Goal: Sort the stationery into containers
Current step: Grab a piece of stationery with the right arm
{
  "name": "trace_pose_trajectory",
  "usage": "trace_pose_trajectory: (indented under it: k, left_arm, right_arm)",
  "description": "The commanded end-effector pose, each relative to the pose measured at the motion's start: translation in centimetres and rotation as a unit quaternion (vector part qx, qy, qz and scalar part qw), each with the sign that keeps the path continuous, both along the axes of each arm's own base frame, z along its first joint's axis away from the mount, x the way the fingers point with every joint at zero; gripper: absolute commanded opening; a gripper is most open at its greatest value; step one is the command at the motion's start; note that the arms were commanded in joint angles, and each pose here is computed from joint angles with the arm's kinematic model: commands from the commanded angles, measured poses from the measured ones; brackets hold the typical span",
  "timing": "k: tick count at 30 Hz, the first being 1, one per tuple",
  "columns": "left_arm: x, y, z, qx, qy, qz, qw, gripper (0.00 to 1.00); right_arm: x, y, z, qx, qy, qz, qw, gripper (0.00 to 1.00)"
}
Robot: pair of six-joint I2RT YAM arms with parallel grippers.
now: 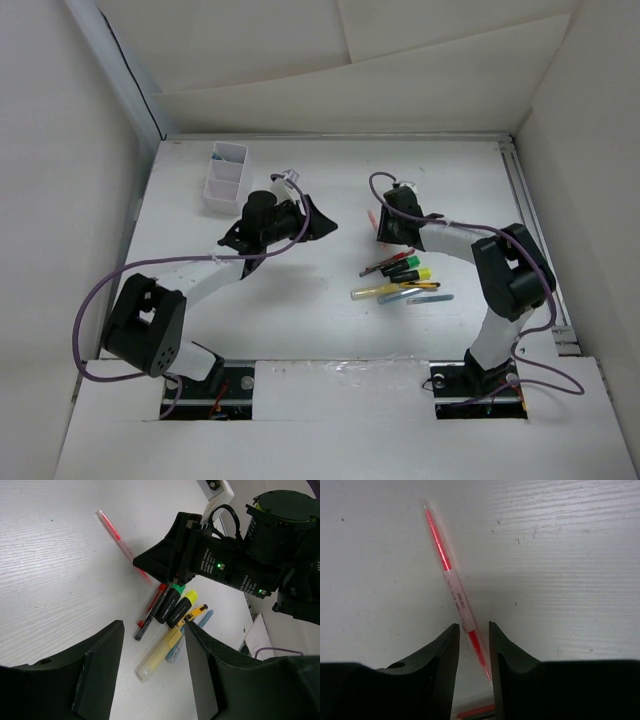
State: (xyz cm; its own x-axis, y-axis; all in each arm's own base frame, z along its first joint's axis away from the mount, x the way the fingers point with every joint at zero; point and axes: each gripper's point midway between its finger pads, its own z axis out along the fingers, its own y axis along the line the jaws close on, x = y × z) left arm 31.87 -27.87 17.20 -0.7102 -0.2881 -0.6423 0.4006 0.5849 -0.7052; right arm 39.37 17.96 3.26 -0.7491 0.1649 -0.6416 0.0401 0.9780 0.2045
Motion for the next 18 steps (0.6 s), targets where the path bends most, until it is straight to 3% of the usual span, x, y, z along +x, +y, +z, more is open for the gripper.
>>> trace_pose_trajectory:
  k: [1, 6, 10, 18]
  left_arm:
    - [0.6, -0.6, 1.7, -0.012, -0.023, -0.008, 1.0, 0.48]
    - [1.0, -0.6, 1.7, -0.01, -0.024, -0.003, 1.0, 0.48]
    - [0.9, -0.5, 1.5, -0.008, -0.02, -0.003, 1.0, 0.48]
    - [1.1, -0.7, 1.5, -0.008, -0.02, -0.003, 1.0, 0.48]
  right_arm:
    - [-0.1, -0.1, -0.2, -0.003, -0.001, 0.003, 1.0, 0.35]
    - [-0.7, 0.2, -0.6, -0.002, 0.005, 0.01, 1.0, 0.34]
    - [-0.6, 0.1, -0.8, -0.007, 0.008, 0.007, 1.0, 0.02]
    - [0.4, 0.1, 1.6, -0.003, -0.027, 0.004, 1.0, 0.0]
